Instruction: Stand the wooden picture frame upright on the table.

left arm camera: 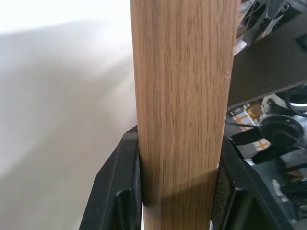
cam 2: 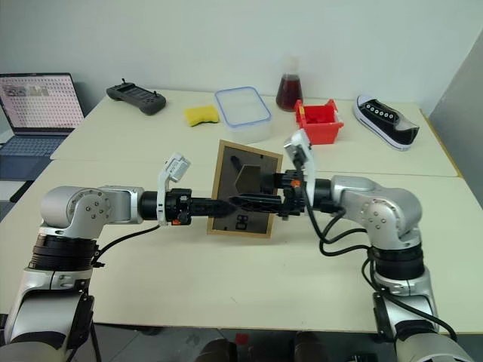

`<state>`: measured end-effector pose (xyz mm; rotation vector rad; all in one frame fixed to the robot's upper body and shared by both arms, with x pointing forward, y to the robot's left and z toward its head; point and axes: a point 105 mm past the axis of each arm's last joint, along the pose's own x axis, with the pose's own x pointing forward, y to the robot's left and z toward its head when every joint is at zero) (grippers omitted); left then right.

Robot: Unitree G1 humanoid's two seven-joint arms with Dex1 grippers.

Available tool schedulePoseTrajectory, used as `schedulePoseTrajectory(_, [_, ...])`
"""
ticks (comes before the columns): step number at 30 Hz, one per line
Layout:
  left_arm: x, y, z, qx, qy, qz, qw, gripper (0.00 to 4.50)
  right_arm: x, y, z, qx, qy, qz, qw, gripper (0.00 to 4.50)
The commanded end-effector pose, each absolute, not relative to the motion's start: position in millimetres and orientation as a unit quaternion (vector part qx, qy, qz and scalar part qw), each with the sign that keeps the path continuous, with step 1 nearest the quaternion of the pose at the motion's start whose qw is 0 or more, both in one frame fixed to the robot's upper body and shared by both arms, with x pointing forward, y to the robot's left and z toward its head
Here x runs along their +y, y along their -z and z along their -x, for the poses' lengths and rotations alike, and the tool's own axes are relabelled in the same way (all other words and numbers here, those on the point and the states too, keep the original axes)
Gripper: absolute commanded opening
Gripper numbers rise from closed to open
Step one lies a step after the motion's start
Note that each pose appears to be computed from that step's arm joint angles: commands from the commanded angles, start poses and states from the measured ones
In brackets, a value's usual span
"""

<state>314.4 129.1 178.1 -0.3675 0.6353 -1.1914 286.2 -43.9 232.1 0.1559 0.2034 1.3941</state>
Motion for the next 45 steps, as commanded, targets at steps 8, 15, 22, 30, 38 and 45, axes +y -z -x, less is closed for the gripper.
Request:
schedulePoseTrajectory(8, [122.6, -200.9, -288.8, 0.331, 0.590, 0.306, 0.670, 1.34, -125.0, -227.2, -303.9, -0.139, -0.476, 0.369, 0.786, 4.16])
schedulePoseTrajectory(15, [115.9, -208.7, -278.8, 0.349, 0.612, 0.344, 0.621, 1.34, -125.3, -213.0, -305.1, -0.371, -0.381, 0.600, 0.597, 4.16])
schedulePoseTrajectory(22, [105.4, -205.4, -266.7, 0.363, 0.623, 0.355, 0.596, 1.34, -92.6, -228.7, -308.5, -0.488, -0.343, 0.592, 0.541, 4.16])
schedulePoseTrajectory(30, [99.0, -201.5, -258.9, 0.363, 0.616, 0.372, 0.592, 1.34, -77.8, -232.3, -298.7, -0.539, -0.347, 0.576, 0.507, 3.31])
schedulePoseTrajectory(38, [97.6, -196.6, -257.0, 0.361, 0.605, 0.372, 0.604, 1.34, -83.1, -238.1, -297.1, -0.549, -0.337, 0.573, 0.507, 1.54])
schedulePoseTrajectory(45, [105.2, -193.5, -265.0, 0.346, 0.577, 0.382, 0.633, 2.74, -89.2, -242.4, -299.0, -0.539, -0.342, 0.559, 0.529, 1.36])
